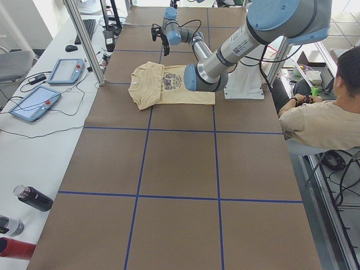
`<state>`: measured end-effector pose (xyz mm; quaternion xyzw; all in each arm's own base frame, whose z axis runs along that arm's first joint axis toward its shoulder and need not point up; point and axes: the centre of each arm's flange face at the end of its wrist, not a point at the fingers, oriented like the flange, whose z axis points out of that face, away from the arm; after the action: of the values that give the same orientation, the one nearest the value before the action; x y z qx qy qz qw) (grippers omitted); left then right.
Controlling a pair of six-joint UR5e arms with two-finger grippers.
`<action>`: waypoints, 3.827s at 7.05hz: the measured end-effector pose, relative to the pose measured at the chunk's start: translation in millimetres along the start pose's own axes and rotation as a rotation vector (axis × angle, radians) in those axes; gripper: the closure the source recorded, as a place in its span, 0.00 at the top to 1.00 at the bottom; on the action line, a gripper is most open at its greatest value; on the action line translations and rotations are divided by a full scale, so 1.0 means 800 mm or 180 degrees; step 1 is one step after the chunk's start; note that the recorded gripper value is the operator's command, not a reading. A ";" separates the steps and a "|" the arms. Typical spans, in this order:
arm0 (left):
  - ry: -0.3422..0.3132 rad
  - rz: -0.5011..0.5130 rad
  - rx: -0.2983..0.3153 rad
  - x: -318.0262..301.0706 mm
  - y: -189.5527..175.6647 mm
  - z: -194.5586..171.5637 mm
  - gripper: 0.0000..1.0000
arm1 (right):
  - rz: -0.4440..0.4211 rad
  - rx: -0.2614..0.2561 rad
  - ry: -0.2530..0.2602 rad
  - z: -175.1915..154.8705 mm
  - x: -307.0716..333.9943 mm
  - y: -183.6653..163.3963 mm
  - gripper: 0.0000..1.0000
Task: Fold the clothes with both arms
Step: 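Release the sleeve and withdraw the left gripper while the right gripper moves toward the hem, then lower both grippers to the hem corners nearest the robot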
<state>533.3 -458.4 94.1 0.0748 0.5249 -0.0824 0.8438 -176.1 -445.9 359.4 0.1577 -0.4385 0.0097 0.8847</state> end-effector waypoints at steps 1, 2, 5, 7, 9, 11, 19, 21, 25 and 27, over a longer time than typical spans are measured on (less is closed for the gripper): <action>-0.0010 0.0214 0.0002 -0.084 0.027 -0.038 0.99 | 0.0085 -0.0002 -0.0028 0.010 -0.033 0.025 1.00; -0.0051 0.0371 0.0002 -0.144 0.046 -0.064 0.99 | 0.0156 0.0019 0.0000 0.028 -0.071 0.056 1.00; -0.0258 0.0567 0.0020 -0.242 0.101 -0.046 0.99 | 0.0327 0.0191 0.0148 0.103 -0.182 0.181 1.00; -0.0234 0.0553 0.0034 -0.287 0.159 -0.016 0.99 | 0.0319 0.0248 0.0130 0.119 -0.219 0.237 1.00; -0.0197 0.0359 -0.0069 -0.286 0.221 0.005 0.87 | 0.0316 0.0263 0.0115 0.122 -0.228 0.249 1.00; -0.0192 0.0164 -0.0213 -0.278 0.273 0.019 0.82 | 0.0317 0.0270 0.0105 0.122 -0.231 0.250 1.00; -0.0296 0.0102 -0.0363 -0.284 0.313 0.046 0.54 | 0.0317 0.0281 0.0101 0.122 -0.232 0.249 1.00; -0.0298 0.0102 -0.0365 -0.284 0.314 0.047 0.31 | 0.0317 0.0280 0.0104 0.122 -0.231 0.249 1.00; -0.0274 0.0098 -0.0358 -0.282 0.312 0.041 0.00 | 0.0315 0.0281 0.0111 0.122 -0.230 0.250 1.00; -0.0195 0.0084 -0.0358 -0.273 0.309 0.025 0.00 | 0.0283 0.0329 0.0142 0.126 -0.231 0.256 0.98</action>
<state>509.6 -208.5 308.9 0.0316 0.5016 -0.0438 0.8634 -399.4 -258.0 328.2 0.1833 -0.4242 0.0751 0.8836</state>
